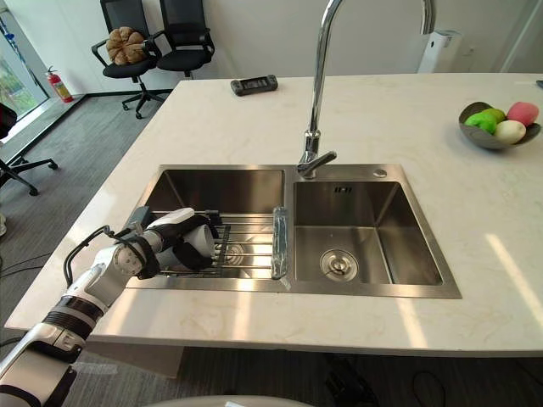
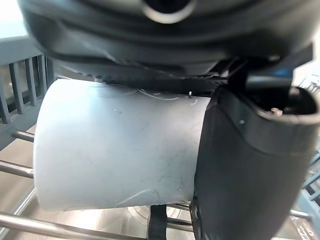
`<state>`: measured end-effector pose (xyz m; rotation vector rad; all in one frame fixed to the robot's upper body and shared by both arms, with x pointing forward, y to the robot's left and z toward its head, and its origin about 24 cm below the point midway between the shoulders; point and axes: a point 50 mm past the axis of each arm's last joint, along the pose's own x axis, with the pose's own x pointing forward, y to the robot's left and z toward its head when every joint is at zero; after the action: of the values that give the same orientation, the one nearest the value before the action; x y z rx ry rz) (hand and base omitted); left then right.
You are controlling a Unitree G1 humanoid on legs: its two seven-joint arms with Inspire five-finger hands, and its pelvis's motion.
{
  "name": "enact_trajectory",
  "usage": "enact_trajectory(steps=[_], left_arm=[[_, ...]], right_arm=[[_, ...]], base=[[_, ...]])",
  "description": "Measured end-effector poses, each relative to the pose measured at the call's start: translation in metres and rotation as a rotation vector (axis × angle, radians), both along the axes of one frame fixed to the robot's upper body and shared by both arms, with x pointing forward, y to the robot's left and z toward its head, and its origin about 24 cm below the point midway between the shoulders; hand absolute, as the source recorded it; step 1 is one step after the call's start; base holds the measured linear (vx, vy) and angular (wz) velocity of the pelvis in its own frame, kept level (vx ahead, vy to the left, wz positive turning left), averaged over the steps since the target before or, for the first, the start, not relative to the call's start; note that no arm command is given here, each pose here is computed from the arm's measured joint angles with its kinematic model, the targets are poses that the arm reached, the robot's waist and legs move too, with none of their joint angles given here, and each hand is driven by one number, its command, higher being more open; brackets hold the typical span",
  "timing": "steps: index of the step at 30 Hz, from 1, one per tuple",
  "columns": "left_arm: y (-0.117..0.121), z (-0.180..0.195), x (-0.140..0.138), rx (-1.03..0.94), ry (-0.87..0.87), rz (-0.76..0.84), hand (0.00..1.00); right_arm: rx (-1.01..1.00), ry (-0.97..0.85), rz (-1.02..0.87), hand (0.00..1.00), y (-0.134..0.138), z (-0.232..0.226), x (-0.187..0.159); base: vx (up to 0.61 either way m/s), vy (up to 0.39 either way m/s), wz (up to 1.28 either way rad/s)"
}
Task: Walk over to the sink, pick up the cup, carry it to the dishwasher, place the cup inside the dishwasher, then close the dishwasher door
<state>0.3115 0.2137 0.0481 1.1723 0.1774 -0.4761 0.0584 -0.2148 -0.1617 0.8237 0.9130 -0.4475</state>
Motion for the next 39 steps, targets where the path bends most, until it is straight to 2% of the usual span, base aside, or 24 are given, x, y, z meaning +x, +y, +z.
enact_trajectory(steps=[3, 6, 8, 10, 14, 16, 20, 26, 31, 36, 38, 39], left_arm=[[-0.008, 0.005, -0.006, -0.05, -0.112, 0.0, 0.0], [-0.027, 0.024, -0.017, -0.186, -0.242, -0.042, 0.0], [-0.039, 0.049, -0.028, -0.34, -0.348, -0.083, 0.0], [-0.04, 0.07, -0.034, -0.481, -0.437, -0.081, 0.0], [-0.023, 0.11, -0.049, -0.74, -0.646, -0.033, 0.0], [-0.002, 0.13, -0.064, -0.92, -0.774, 0.023, 0.0], [0.039, 0.136, -0.096, -1.152, -0.936, 0.169, 0.0], [0.085, 0.13, -0.15, -1.313, -1.111, 0.37, 0.0], [0.096, 0.128, -0.165, -1.331, -1.128, 0.389, 0.0], [0.103, 0.136, -0.179, -1.328, -1.271, 0.351, 0.0], [0.088, 0.136, -0.156, -1.427, -1.225, 0.272, 0.0], [0.073, 0.132, -0.132, -1.526, -1.156, 0.229, 0.0]], right_arm=[[0.004, -0.002, -0.001, 1.0, 0.002, 0.0, 0.001], [0.007, 0.0, -0.013, 1.0, 0.001, 0.0, -0.001], [0.011, 0.007, -0.035, 1.0, 0.001, -0.001, -0.004], [0.015, 0.002, -0.043, 1.0, 0.002, -0.001, -0.003], [0.013, -0.005, -0.049, 1.0, 0.003, -0.001, -0.003], [0.023, 0.001, -0.058, 1.0, 0.007, -0.002, -0.005], [0.019, -0.002, -0.082, 1.0, 0.009, -0.003, -0.008], [0.017, 0.01, -0.089, 1.0, 0.013, -0.004, -0.011], [-0.022, 0.055, -0.128, 1.0, 0.005, -0.005, -0.024], [-0.085, 0.071, -0.052, 1.0, -0.008, -0.002, -0.018], [-0.107, 0.071, -0.056, 1.0, -0.018, 0.0, -0.014], [-0.106, 0.061, -0.098, 1.0, -0.025, 0.001, -0.013]], base=[[-0.01, -0.009, 0.29], [0.02, -0.012, 0.32], [-0.01, -0.014, 0.27], [-0.04, -0.023, 0.21], [-0.08, -0.013, 0.24], [-0.1, -0.015, 0.22], [-0.07, -0.023, 0.31], [-0.08, -0.029, 0.44], [-0.11, 0.003, 1.23], [0.04, 0.153, 0.6], [-0.04, 0.295, 1.59], [-0.14, 0.187, 1.95]])
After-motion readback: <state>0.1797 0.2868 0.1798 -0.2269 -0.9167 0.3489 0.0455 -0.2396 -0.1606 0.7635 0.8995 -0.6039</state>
